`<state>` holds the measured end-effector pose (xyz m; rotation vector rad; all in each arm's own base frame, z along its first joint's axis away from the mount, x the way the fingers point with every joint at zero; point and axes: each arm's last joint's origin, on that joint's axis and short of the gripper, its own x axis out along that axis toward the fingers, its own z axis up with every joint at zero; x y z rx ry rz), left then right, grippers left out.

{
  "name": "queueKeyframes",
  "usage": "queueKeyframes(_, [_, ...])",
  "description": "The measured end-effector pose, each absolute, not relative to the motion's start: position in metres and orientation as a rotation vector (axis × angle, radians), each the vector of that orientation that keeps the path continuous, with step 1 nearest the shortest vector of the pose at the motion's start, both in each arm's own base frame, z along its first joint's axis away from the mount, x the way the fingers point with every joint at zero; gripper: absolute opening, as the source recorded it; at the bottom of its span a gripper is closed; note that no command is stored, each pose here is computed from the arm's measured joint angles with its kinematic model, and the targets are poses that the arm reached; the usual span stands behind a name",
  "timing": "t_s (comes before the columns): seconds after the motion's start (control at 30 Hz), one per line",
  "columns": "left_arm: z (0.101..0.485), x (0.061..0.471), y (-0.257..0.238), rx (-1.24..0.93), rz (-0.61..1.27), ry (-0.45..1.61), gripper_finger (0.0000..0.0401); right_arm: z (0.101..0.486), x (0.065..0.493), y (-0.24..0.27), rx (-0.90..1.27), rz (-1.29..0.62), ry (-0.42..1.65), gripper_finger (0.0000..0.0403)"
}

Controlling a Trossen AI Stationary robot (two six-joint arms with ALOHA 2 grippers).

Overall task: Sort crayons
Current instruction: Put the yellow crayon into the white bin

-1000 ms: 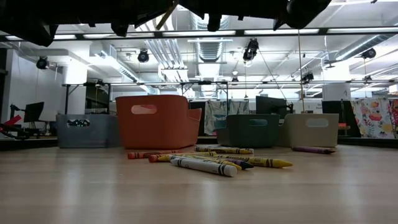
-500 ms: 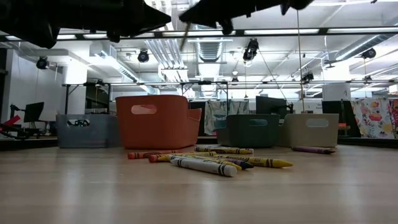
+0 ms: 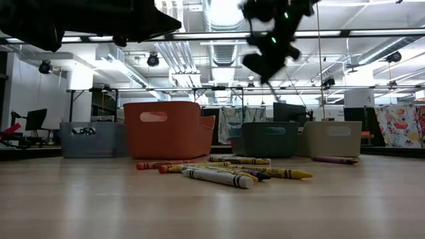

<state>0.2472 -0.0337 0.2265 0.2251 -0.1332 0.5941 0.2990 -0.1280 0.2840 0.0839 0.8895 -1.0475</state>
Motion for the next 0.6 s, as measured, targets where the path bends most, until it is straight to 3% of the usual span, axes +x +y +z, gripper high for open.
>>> queueKeyframes(0.23, [0.226,0.248,-0.03,0.229,0.607,-0.127,0.0123,0.245,0.25,-0.169,0.511,-1.151,1.075,0.0013])
queueKeyframes(0.43, [0.225,0.248,-0.03,0.232,0.609,-0.12,0.0123,0.227,0.237,-0.176,0.57,-1.164,1.115,0.0014])
queueKeyframes(0.6, [0.225,0.248,-0.03,0.225,0.607,-0.123,0.0123,0.222,0.238,-0.176,0.569,-1.162,1.096,0.0049])
